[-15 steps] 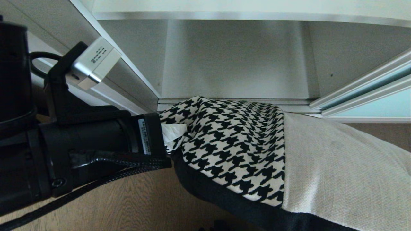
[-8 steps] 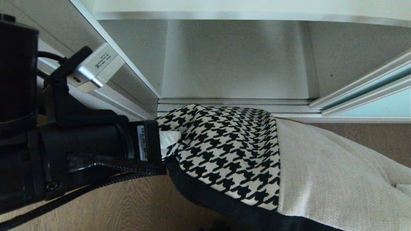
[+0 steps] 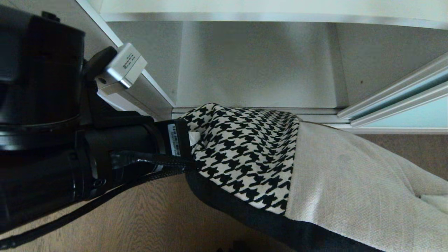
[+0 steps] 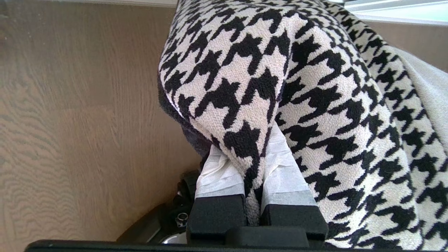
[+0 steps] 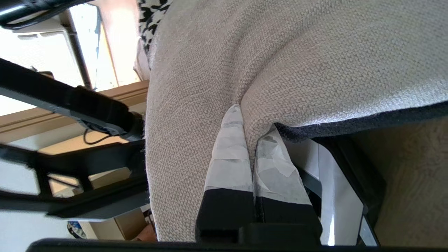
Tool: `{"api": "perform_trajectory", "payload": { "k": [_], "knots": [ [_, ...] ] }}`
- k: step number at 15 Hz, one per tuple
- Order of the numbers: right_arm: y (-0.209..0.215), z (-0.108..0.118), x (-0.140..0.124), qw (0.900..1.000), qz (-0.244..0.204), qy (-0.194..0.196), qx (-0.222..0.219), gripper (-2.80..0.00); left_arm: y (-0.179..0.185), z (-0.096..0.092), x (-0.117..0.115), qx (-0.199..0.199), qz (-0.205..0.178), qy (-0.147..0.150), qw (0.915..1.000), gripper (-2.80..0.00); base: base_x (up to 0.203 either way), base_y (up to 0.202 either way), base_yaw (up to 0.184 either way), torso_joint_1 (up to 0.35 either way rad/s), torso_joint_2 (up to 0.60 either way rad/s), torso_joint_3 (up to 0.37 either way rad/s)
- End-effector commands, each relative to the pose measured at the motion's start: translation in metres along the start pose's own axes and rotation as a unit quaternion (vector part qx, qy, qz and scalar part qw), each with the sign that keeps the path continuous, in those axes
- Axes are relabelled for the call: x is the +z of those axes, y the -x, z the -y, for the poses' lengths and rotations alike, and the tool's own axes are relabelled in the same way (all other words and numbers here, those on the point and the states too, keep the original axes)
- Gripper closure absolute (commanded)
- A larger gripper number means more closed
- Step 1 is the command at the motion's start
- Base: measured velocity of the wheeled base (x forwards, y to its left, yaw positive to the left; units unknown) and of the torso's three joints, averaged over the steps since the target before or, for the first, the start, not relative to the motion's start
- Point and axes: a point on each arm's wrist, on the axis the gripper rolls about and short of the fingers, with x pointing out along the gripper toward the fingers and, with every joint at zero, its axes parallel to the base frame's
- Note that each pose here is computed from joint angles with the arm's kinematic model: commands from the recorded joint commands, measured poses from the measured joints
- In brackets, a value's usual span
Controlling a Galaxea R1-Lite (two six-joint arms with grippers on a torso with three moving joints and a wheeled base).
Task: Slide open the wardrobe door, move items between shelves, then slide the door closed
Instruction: Place the pillow on the higher shelf
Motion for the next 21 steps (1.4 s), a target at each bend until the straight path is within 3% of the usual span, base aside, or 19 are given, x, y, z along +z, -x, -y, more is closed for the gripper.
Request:
{"api": "perform_trajectory", "payload": {
  "k": [1, 4, 11, 15, 21],
  "knots": [
    [-0.005, 0.002, 0.001, 1.000, -0.010, -0.004, -0.003, 0.00, -0.001, 0.001, 0.000, 0.001, -0.001, -0.002, 1.0000, 0.00, 0.000, 0.000, 0.000, 0.000, 0.00, 0.000],
    [-0.004, 0.001, 0.001, 1.000, -0.006, -0.003, -0.002, 0.00, 0.003, 0.000, -0.006, -0.007, -0.017, -0.018, 0.9997, 0.00, 0.000, 0.000, 0.000, 0.000, 0.00, 0.000],
    [-0.005, 0.004, -0.004, 1.000, -0.012, -0.007, -0.005, 0.00, 0.001, 0.000, -0.006, -0.018, 0.005, -0.002, 0.9998, 0.00, 0.000, 0.000, 0.000, 0.000, 0.00, 0.000],
    [-0.002, 0.002, -0.004, 1.000, -0.007, -0.005, -0.003, 0.00, -0.001, 0.000, -0.009, -0.008, -0.009, -0.022, 0.9997, 0.00, 0.000, 0.000, 0.000, 0.000, 0.00, 0.000],
    [-0.003, 0.003, -0.005, 1.000, -0.009, -0.016, -0.003, 0.00, -0.001, -0.001, -0.005, -0.001, 0.000, -0.021, 0.9998, 0.00, 0.000, 0.000, 0.000, 0.000, 0.00, 0.000]
  ]
}}
